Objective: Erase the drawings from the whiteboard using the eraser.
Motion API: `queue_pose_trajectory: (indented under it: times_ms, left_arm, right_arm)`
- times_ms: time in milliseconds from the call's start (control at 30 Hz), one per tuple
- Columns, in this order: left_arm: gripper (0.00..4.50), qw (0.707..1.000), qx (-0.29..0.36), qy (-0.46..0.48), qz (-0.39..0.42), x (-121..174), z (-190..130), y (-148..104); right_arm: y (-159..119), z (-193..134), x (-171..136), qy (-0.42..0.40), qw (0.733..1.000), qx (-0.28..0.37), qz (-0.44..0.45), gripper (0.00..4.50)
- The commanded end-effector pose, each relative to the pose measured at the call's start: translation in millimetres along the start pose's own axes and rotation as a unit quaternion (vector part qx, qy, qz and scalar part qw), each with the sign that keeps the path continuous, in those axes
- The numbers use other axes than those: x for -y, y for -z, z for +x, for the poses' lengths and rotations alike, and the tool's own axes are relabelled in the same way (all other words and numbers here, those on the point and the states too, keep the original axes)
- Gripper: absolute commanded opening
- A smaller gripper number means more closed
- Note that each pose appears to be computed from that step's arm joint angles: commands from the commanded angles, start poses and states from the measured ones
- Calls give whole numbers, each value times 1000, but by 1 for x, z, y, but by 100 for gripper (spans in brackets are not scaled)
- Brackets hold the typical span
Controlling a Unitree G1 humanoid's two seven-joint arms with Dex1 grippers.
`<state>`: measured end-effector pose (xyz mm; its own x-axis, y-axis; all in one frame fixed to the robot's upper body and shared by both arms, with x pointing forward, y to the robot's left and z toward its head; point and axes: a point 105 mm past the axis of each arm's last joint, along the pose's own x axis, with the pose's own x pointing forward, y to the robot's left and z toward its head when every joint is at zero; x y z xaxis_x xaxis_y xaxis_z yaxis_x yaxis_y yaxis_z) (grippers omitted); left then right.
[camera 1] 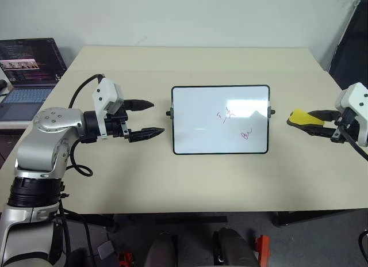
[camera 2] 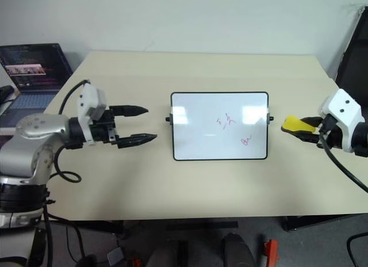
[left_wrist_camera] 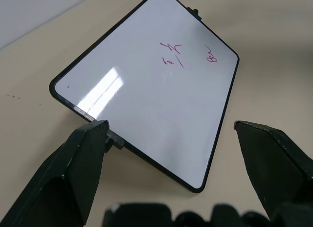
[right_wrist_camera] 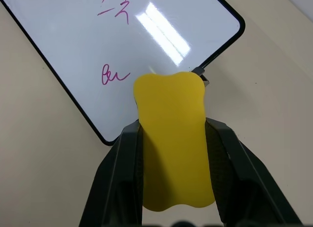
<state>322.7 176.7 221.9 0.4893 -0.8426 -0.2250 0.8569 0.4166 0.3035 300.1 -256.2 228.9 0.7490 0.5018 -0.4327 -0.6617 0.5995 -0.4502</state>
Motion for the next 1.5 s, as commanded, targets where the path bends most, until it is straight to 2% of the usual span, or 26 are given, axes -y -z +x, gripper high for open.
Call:
queue_pose_trajectory:
  times_ms: [33, 633, 733, 867, 967, 1033, 1200, 1500]
  left_arm:
    - [450, 999, 8, -5, 34, -2, -1, -17]
    - [450, 997, 10, -22, 67, -8, 4, -29]
    - [450, 998, 11, -19, 63, -7, 4, -28]
    - [450, 999, 5, -15, 47, -7, 4, -18]
    - [450, 999, 3, -6, 36, -4, 7, -13]
    - [450, 999, 2, -2, 35, -2, 8, -12]
    - [450, 999, 2, -2, 36, -2, 8, -13]
    - [450, 999, -4, -6, 32, 2, 4, -11]
  right_arm:
    - [-13, -2, 3, 7, 1000, 19, -20, 141]
    - [-29, 2, 12, 23, 998, 57, -19, 141]
    - [-42, 9, 6, 12, 996, 89, -20, 141]
    - [-72, 38, 7, 38, 985, 168, -6, 141]
    - [-90, 74, -1, 59, 978, 201, 1, 141]
    - [-94, 98, -12, 67, 978, 198, -7, 141]
    - [-76, 136, -29, 73, 984, 162, -30, 141]
    - [-42, 143, -6, 122, 987, 105, -25, 141]
